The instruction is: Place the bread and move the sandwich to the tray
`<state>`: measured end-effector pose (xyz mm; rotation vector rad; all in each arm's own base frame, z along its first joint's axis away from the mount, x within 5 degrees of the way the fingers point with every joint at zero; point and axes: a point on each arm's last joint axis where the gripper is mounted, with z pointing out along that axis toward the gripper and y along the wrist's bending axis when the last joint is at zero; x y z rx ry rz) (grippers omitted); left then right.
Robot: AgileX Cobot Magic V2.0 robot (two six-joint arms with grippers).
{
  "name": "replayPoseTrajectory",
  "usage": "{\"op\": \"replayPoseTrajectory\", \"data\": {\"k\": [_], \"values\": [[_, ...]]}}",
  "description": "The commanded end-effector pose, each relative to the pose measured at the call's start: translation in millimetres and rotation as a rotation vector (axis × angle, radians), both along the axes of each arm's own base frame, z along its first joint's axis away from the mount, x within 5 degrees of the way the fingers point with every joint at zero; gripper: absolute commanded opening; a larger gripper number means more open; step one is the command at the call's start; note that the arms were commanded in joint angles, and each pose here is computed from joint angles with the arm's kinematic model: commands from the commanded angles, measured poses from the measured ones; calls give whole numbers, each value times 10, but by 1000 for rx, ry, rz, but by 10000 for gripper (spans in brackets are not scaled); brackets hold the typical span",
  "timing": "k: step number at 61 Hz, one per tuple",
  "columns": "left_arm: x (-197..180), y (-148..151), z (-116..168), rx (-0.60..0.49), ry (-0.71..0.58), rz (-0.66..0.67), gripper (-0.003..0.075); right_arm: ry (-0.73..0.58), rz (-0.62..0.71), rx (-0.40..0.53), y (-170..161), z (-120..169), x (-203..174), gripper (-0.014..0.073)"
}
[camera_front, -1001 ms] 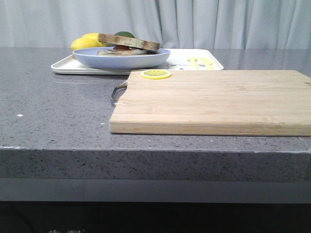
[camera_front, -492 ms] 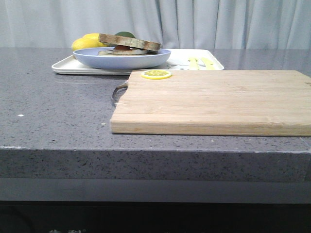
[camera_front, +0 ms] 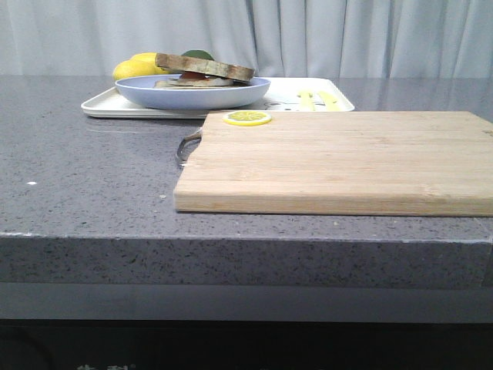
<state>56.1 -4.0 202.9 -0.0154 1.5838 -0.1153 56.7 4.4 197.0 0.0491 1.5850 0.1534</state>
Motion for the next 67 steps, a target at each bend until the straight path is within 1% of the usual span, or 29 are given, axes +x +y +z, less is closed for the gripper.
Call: {"op": "replayPoseTrajectory", "data": {"k": [1, 4, 11, 14, 18, 20, 41, 53, 67], "values": [[-19, 11, 77, -13, -97, 13, -20, -112, -22, -5, -19, 102, -19, -67], [-19, 11, 77, -13, -97, 13, -20, -112, -22, -8, -19, 102, -19, -67], [-19, 11, 77, -13, -97, 13, -20, -133, -26, -64, -20, 118, -20, -67], [-19, 11, 77, -13, -97, 13, -20, -149, -24, -49, -19, 133, -22, -67], [-19, 11, 77, -13, -97, 13, -20, -158, -19, 9, -17, 144, -24, -67], [-19, 11, 77, -13, -97, 13, -20, -159, -20, 19, -18, 145, -24, -67], [-19, 11, 77, -13, -97, 13, -20, -147, -80, 14, -51, 134, -22, -67], [-19, 11, 77, -13, -97, 13, -20, -129, -88, -25, -55, 117, -20, -67], [-19, 11, 77, -13, -97, 13, -20, -142, -89, -26, -56, 129, -21, -67]]}}
